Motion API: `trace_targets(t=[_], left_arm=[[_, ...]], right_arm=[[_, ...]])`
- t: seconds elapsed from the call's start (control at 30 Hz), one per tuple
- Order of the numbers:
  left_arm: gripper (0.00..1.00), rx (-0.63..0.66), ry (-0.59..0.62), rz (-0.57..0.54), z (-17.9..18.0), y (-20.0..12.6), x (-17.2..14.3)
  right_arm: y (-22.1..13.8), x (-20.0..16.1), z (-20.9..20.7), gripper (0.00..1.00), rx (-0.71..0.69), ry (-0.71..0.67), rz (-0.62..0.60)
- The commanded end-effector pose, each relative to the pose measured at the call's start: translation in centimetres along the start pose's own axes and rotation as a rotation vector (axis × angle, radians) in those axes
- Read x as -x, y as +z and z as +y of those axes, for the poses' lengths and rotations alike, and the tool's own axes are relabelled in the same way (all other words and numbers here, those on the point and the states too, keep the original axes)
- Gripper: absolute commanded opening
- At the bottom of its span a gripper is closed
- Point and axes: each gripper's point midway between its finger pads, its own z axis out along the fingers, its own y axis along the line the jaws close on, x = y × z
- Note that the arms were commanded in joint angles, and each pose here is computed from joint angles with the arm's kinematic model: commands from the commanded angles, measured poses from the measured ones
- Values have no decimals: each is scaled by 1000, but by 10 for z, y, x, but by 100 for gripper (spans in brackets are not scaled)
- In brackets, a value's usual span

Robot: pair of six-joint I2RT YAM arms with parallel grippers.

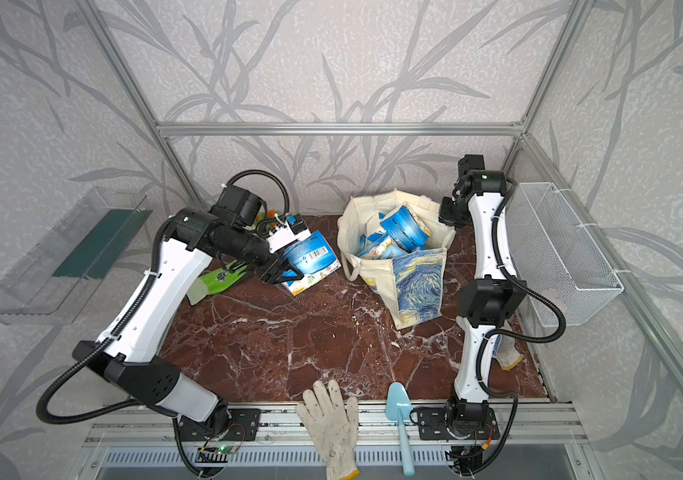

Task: Put tissues into the canvas bag
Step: Pick up the pack of facial tissues from the center of the board, then place the pack of facial tissues in the canvas bag.

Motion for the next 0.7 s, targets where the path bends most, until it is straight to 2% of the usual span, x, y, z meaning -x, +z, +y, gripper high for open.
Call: trace_targets(t=[0.0, 0.17, 0.3, 0.47, 0.67], left_arm=[[62, 13, -39, -154, 21, 3, 53], [62, 2, -64, -251, 45, 22, 116], [62, -38, -43, -351, 42, 41, 161], [63, -77, 30, -344, 19, 92, 177], [63, -132, 22, -296, 7, 150, 175]], right_arm=[[-6, 4, -1, 9, 6, 6, -18], [-6, 2, -2, 9, 1, 5, -14], [-7, 1, -3, 9, -8, 6, -15], [-9, 0, -4, 9, -14, 8, -14], [-16, -1, -6, 10, -22, 7, -26]])
